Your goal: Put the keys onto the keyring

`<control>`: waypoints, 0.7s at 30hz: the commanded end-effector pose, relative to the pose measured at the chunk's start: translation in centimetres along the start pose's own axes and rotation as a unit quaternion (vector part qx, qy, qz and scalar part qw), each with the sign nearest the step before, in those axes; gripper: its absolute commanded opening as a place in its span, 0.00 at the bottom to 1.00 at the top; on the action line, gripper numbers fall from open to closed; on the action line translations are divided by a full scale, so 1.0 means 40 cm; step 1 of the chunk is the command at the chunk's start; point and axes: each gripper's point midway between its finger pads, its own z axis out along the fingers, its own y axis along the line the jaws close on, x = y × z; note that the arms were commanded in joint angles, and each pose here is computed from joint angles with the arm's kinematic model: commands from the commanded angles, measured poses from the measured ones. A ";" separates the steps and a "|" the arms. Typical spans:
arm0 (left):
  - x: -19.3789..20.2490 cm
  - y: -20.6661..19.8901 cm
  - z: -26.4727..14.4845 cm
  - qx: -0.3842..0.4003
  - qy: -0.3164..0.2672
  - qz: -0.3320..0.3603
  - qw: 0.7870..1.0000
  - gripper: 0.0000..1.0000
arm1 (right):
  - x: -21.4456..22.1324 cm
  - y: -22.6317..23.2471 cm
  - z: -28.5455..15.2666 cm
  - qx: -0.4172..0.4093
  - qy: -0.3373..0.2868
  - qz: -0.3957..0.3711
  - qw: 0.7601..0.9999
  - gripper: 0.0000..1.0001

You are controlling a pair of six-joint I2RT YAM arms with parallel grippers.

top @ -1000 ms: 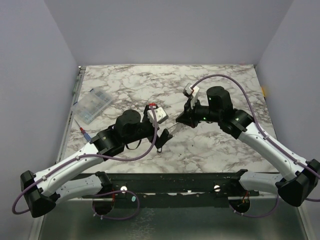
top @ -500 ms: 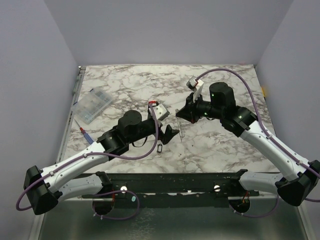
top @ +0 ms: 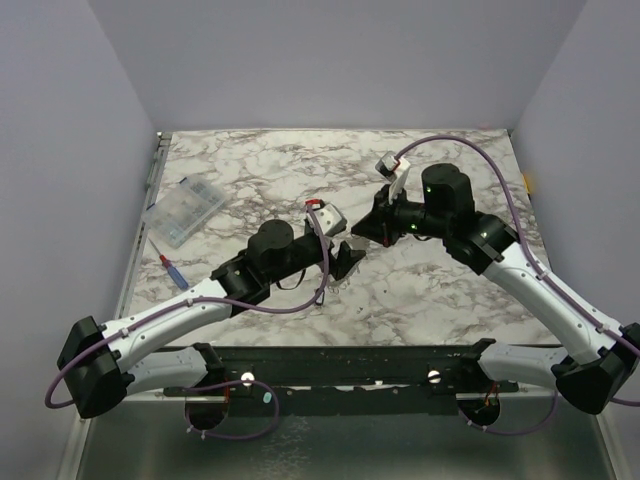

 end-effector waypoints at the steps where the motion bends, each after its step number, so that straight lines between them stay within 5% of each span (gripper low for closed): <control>1: -0.059 -0.007 0.005 0.008 -0.037 0.009 0.999 0.64 | -0.054 0.062 -0.041 -0.044 -0.031 -0.014 0.998 0.01; 12: -0.121 -0.007 -0.036 0.002 -0.099 0.019 0.995 0.40 | -0.061 0.113 -0.063 -0.097 -0.045 -0.025 0.994 0.01; 21: -0.133 -0.026 -0.043 0.023 -0.105 0.022 0.994 0.00 | -0.062 0.132 -0.068 -0.118 -0.046 -0.029 0.992 0.01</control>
